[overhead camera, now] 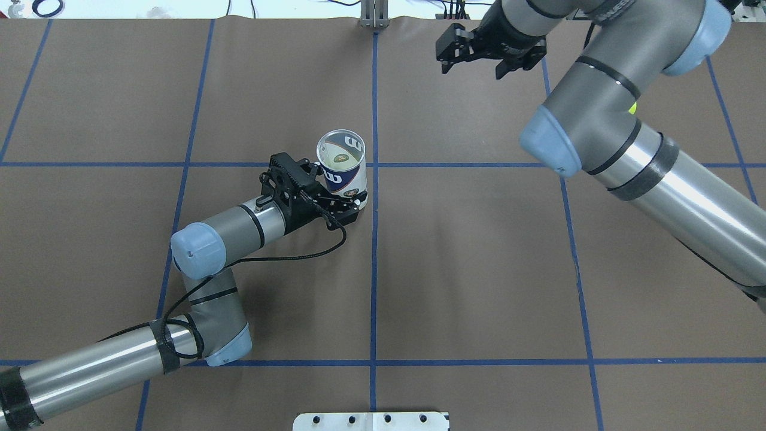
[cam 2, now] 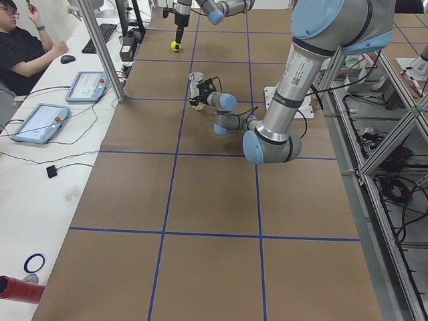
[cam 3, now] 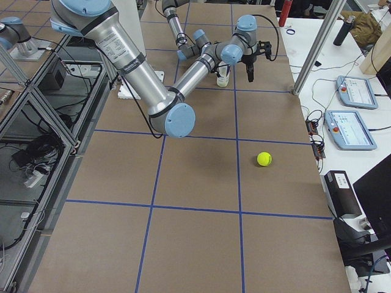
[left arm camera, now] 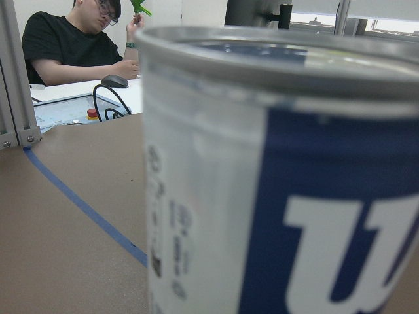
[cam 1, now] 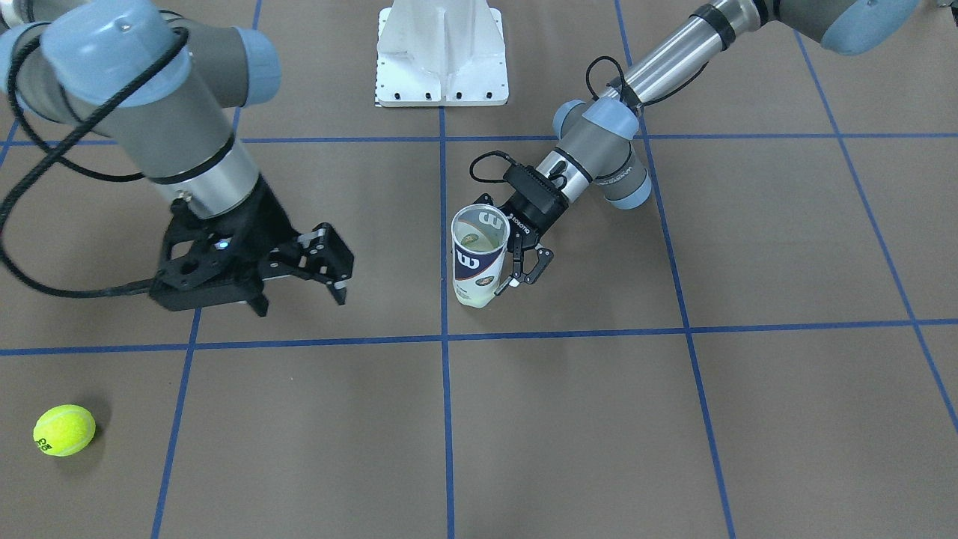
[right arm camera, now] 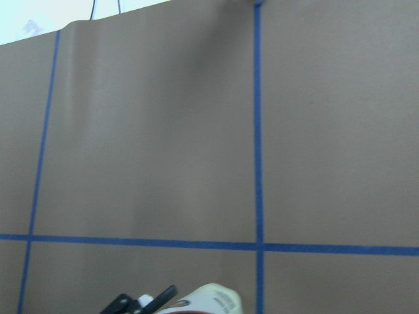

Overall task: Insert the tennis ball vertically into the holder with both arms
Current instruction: 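Raise the right gripper and move it toward the second yellow ball, then lower the right gripper onto the second yellow ball and grasp it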

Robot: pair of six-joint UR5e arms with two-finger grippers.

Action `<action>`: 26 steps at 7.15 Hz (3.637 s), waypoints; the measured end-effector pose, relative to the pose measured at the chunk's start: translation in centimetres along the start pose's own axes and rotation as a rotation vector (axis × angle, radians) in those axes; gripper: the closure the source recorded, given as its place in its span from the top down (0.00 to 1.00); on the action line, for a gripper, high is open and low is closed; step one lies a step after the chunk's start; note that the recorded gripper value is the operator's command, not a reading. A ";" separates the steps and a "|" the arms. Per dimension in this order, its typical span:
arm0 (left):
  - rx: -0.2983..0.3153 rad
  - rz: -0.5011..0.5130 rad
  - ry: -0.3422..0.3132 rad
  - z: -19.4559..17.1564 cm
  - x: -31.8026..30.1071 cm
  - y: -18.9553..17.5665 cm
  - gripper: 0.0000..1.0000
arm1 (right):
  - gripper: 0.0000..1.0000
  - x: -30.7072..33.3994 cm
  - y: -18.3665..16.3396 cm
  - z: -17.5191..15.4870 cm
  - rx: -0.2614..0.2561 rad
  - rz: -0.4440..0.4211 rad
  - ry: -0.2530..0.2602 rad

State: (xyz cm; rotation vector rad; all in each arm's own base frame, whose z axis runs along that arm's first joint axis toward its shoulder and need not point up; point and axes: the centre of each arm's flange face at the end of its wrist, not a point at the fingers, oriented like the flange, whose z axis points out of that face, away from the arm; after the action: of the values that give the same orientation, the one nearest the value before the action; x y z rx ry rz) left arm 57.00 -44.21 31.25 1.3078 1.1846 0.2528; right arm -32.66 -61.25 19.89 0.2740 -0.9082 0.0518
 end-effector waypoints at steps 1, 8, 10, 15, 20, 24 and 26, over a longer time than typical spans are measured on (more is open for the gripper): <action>0.001 0.000 0.000 0.0 0.0 0.0 0.99 | 1.00 5.3 -1.5 0.1 -0.023 -0.082 0.079; 0.002 0.000 0.001 0.0 0.0 0.0 0.99 | 1.00 31.2 -2.3 11.3 -0.037 -0.277 0.159; 0.001 0.001 0.000 0.0 0.0 0.0 0.99 | 1.00 31.7 -1.5 12.9 -0.056 -0.279 0.176; -0.001 0.013 -0.001 -0.1 -0.1 0.1 0.99 | 0.99 32.7 -0.1 17.2 -0.098 -0.284 0.264; -0.001 0.014 0.000 0.0 0.0 0.0 0.99 | 0.66 31.4 -1.8 18.9 -0.106 -0.286 0.292; 0.001 0.014 -0.001 0.0 -0.1 -0.1 0.99 | 0.00 31.4 -2.7 17.5 -0.087 -0.318 0.282; 0.004 0.013 -0.001 -0.1 -0.1 -0.2 0.99 | 0.00 29.3 -5.3 13.7 -0.036 -0.306 0.215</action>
State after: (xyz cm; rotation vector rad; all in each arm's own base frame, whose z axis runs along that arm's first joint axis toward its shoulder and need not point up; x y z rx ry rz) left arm 56.81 -44.34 31.17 1.3195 1.1763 0.2598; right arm -24.38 -71.91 49.73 0.3639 -0.6457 -0.2149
